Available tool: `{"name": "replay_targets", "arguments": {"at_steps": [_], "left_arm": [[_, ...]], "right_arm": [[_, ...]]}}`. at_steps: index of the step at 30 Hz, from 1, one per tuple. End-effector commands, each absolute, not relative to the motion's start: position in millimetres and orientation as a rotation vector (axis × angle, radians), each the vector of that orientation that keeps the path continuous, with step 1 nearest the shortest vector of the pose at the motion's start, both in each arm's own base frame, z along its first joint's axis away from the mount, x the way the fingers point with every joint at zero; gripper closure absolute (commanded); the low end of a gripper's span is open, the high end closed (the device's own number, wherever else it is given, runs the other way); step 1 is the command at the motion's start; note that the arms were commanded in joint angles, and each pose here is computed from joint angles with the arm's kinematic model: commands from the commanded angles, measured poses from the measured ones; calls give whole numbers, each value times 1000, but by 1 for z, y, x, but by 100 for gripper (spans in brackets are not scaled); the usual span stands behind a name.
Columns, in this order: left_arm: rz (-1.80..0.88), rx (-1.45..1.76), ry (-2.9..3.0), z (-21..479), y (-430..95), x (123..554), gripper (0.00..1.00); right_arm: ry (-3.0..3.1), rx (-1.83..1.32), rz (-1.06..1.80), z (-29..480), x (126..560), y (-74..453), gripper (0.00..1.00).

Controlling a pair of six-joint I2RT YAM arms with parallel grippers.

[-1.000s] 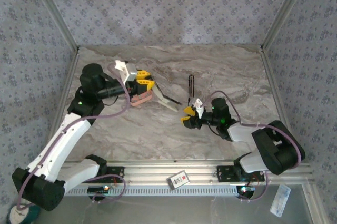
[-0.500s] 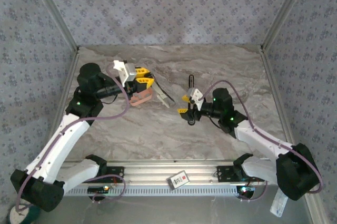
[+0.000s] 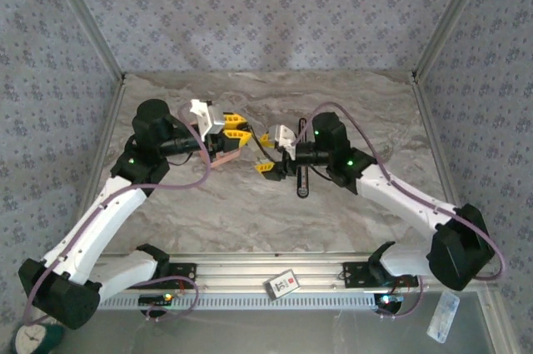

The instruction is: Load the staples into the stapler

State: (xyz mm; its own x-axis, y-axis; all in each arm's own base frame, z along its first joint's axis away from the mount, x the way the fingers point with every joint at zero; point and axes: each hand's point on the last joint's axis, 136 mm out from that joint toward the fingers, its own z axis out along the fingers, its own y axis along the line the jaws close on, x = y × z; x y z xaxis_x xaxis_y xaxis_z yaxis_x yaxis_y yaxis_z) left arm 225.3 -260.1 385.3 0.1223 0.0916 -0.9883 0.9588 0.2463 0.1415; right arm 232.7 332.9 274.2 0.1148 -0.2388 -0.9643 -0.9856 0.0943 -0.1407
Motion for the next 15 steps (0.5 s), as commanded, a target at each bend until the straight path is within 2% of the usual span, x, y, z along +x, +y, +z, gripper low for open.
{"name": "replay_targets", "arguments": {"at_steps": [1,3,7,9,11,13,15], "left_arm": [[-895,1172,1137,410,-262,210,100],[-905,1175,1142,408,-263,209,100],[-907,1173,1153,403,-263,209,100],[-895,1156,1165,401,-262,212,94],[-875,1136,1186,397,-261,216,91],[-857,1111,1216,392,-259,221,78],[-829,1057,1268,386,-255,231,54]], "right_arm": [[1285,-1407,989,278,222,341,40],[1266,-1407,1011,280,220,343,50],[1253,-1409,1043,283,216,343,76],[1273,-1404,1044,282,217,341,91],[1320,-1386,1025,277,220,338,98],[1390,-1347,991,271,226,333,100],[1509,-1269,936,263,237,325,100]]}}
